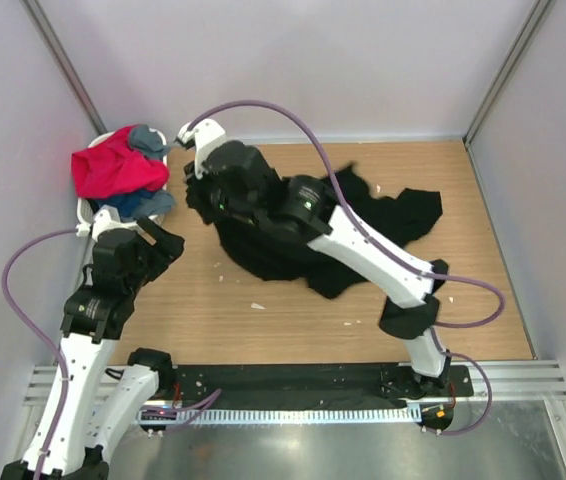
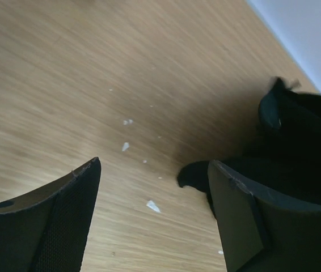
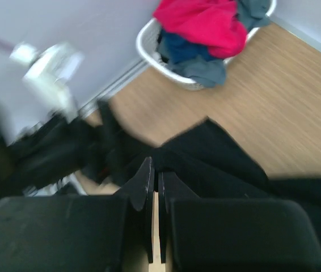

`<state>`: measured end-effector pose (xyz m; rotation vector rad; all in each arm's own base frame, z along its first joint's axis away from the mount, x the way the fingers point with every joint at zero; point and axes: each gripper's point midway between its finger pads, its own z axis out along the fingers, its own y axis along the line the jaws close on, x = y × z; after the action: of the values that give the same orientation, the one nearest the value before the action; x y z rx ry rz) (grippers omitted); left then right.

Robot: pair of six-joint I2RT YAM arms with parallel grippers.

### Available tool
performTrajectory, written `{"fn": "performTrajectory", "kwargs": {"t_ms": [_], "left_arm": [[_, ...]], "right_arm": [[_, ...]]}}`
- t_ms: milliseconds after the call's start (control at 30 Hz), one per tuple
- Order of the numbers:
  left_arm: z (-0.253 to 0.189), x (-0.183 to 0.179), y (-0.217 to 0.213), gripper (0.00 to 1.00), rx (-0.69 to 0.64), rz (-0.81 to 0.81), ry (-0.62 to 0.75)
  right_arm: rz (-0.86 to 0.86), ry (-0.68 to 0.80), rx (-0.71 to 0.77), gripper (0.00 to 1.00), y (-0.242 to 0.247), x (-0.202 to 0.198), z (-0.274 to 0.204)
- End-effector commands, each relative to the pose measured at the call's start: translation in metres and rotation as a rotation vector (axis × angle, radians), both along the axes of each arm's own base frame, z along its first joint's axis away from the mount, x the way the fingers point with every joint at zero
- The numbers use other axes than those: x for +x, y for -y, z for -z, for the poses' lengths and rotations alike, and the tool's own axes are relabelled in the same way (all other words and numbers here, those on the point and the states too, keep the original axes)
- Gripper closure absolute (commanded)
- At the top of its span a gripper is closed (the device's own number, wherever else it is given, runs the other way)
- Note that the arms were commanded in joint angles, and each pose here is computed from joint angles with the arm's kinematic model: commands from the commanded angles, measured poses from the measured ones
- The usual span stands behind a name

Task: Fold and stack the t-shirts
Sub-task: Flatten the tshirt out

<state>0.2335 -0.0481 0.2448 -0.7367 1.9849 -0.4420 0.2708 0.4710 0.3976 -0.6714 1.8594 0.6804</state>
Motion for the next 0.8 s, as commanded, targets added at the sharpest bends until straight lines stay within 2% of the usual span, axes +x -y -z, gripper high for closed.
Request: {"fn": "performTrajectory", "kwargs": {"t_ms": [0,67,100,133,167,200,233,267,300,367,400,500,667,700,767], "left_arm": [[-0.008,-0.005,-0.026,0.22,0.089,-0.107,-0.008],[-0.019,-0.006,-0.033,0.20,0.108,-0.133,0.012],[-0.021,-0.007,-0.035,0.20,0.122,-0.134,0.010],[-0.029,-0.007,-0.036,0.19,0.125,-0.140,0.026],[-0.031,-0.007,-0.037,0.19,0.129,-0.141,0.027],[-0.033,-0.007,-0.037,0.19,0.134,-0.139,0.028],[-0.032,-0.005,-0.036,0.19,0.135,-0.133,0.020],[-0.031,-0.003,-0.035,0.19,0.134,-0.129,0.015],[-0.030,0.000,-0.032,0.19,0.124,-0.117,0.018],[-0.010,0.007,-0.026,0.19,0.117,-0.104,-0.031],[-0.004,0.013,-0.018,0.19,0.094,-0.073,-0.040],[0.035,0.025,-0.006,0.19,0.053,-0.051,-0.124],[0.080,0.041,-0.002,0.19,0.017,-0.099,-0.206],[0.089,0.042,-0.005,0.19,0.025,-0.114,-0.227],[0.097,0.047,-0.012,0.18,0.047,-0.151,-0.237]], "right_arm": [[0.070,0.089,0.116,0.99,0.085,-0.049,-0.090],[0.179,0.078,0.095,0.99,0.120,-0.047,-0.075],[0.245,0.027,0.023,0.99,0.131,-0.043,-0.033],[0.293,0.028,0.062,0.99,0.164,-0.049,-0.043],[0.345,0.004,0.046,0.99,0.180,-0.048,-0.029],[0.403,-0.039,-0.055,0.99,0.198,-0.045,0.011],[0.491,-0.078,-0.006,0.99,0.229,-0.040,0.013],[0.528,-0.108,-0.021,0.99,0.242,-0.038,0.028],[0.573,-0.155,-0.097,0.99,0.259,-0.036,0.066],[0.709,-0.210,-0.093,0.99,0.300,-0.025,0.089],[0.743,-0.246,-0.158,0.99,0.314,-0.025,0.118],[0.875,-0.293,-0.255,0.99,0.358,-0.017,0.151],[1.020,-0.304,-0.364,0.99,0.409,0.001,0.161],[1.085,-0.314,-0.370,0.99,0.430,0.010,0.158],[1.110,-0.319,-0.347,0.99,0.441,0.021,0.152]]}}
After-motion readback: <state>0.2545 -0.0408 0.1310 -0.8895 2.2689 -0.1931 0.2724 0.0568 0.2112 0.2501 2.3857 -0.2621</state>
